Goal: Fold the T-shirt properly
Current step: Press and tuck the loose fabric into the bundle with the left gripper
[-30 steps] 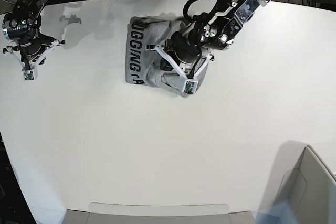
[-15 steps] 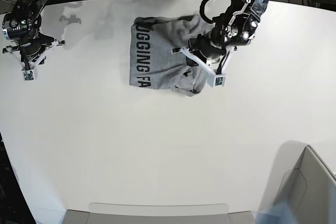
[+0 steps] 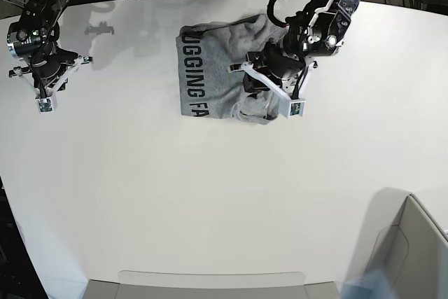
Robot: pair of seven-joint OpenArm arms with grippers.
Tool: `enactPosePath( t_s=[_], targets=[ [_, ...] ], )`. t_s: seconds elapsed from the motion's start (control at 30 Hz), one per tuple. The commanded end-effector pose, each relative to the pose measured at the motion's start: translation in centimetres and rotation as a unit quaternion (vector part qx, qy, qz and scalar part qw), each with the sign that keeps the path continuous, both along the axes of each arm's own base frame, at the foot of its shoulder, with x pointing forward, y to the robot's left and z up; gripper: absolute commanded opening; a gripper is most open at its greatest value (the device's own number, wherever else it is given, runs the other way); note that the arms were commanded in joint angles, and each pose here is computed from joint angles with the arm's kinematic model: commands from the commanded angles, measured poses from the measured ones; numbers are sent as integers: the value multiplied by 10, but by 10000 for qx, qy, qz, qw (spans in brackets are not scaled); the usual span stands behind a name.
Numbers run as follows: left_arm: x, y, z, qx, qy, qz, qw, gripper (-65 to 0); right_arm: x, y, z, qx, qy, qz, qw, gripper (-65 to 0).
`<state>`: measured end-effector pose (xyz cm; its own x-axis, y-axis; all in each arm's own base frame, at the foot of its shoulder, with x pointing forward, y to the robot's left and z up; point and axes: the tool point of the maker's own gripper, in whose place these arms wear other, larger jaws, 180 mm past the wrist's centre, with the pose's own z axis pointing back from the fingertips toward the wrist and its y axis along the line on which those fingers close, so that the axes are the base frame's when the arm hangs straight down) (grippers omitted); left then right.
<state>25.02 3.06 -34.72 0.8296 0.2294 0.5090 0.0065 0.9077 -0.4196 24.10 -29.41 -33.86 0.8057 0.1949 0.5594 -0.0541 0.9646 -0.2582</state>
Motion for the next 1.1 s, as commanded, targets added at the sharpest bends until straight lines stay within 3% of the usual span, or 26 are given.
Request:
enactPosePath(
  t_s=[0.0, 0.33, 0.53, 0.63, 0.7, 0.83, 0.9, 1.07],
  targets=[
    [9, 1, 10, -31, -238, 40, 9997, -454, 7, -3, 12, -102, -208, 58, 9997, -650],
    [56, -5, 11, 63, -383, 78, 9992, -444, 9, 3, 9, -68, -164, 152, 9997, -650],
    [44, -47, 16, 86, -697, -994, 9926, -457, 11, 9, 7, -48, -146, 250, 9996, -650],
    [43, -52, 16, 85, -730, -1105, 9912, -481, 12, 9, 8, -48, -162, 250, 9995, -650],
    [44, -51, 14, 110, -710, -1088, 9915, -481, 12, 9, 8, -48, -162, 250, 9995, -650],
    [48, -31, -28, 479, -172, -914, 9945, -481, 12, 9, 8, -57, -161, 240, 9996, -650],
    [57, -22, -37, 595, -190, -756, 9952, -481, 12, 9, 8, -57, -161, 240, 9996, -650],
    [77, 12, -5, 273, -675, 256, 9970, -481, 12, 9, 9, -60, -167, 243, 9995, -650]
  ],
)
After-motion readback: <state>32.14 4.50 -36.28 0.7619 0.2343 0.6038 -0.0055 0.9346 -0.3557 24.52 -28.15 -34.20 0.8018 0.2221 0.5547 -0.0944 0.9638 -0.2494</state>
